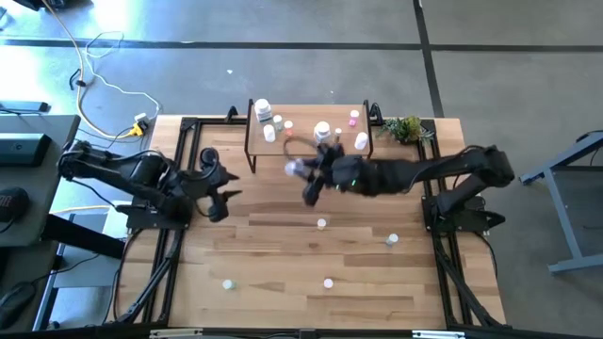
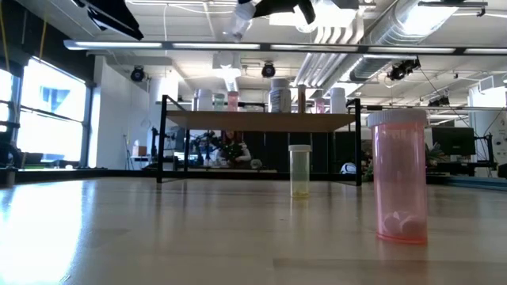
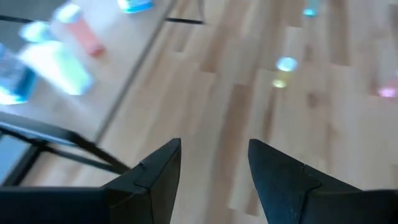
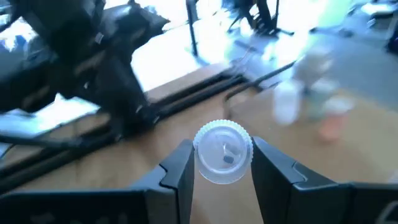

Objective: Pick and place medicine bottles onto shelf by color
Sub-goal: Put the transparent pill bottle on the shelf

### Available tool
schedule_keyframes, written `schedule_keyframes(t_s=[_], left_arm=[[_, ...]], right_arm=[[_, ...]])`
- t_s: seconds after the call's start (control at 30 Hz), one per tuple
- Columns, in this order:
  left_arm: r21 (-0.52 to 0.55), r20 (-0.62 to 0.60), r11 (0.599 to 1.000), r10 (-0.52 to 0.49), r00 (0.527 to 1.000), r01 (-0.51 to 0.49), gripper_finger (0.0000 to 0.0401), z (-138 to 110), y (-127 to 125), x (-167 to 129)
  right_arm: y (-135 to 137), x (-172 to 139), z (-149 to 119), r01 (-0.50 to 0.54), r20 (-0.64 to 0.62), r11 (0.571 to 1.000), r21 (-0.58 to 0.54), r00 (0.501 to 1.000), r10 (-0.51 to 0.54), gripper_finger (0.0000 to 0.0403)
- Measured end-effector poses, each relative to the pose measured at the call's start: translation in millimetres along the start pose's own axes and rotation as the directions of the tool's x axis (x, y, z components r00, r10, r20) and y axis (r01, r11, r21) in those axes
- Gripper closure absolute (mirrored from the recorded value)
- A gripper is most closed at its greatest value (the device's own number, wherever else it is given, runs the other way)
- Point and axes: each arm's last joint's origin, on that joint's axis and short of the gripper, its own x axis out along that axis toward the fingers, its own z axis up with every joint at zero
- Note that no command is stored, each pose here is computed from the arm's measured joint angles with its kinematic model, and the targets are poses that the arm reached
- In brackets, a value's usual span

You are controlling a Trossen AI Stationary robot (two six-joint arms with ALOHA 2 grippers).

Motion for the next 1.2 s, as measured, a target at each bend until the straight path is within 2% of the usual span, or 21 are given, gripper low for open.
schedule_keyframes(t_s=[0.13,0.3,0.43,0.57,0.77,0.93,1.2], left_arm=[[0.004,-0.004,0.998,0.068,0.998,-0.068,0.0222,2,10,4],[-0.049,-0.013,0.985,0.167,0.986,-0.168,0.0222,5,25,9],[-0.105,-0.01,0.961,0.257,0.966,-0.257,0.0222,7,37,12],[-0.183,0.046,0.933,0.321,0.946,-0.308,0.0222,17,50,15],[-0.255,0.159,0.908,0.379,0.912,-0.333,0.0222,32,67,17],[-0.285,0.234,0.895,0.412,0.881,-0.343,0.0222,43,81,18],[-0.351,0.218,0.846,0.491,0.843,-0.402,0.0222,46,99,24]], right_arm=[[-36,-7,27,0.08,0.074,0.996,-0.029,0.994,-0.078,0.0292],[-84,-15,54,0.168,0.134,0.983,-0.069,0.978,-0.158,0.0292],[-121,-21,68,0.229,0.158,0.968,-0.099,0.964,-0.212,0.0292],[-155,-22,76,0.273,0.159,0.955,-0.116,0.954,-0.254,0.0292],[-196,-21,77,0.269,0.098,0.957,-0.11,0.961,-0.259,0.0292],[-216,-18,73,0.242,0.047,0.96,-0.138,0.97,-0.238,0.0292],[-231,-9,69,0.166,0.011,0.975,-0.145,0.986,-0.166,0.0292]])
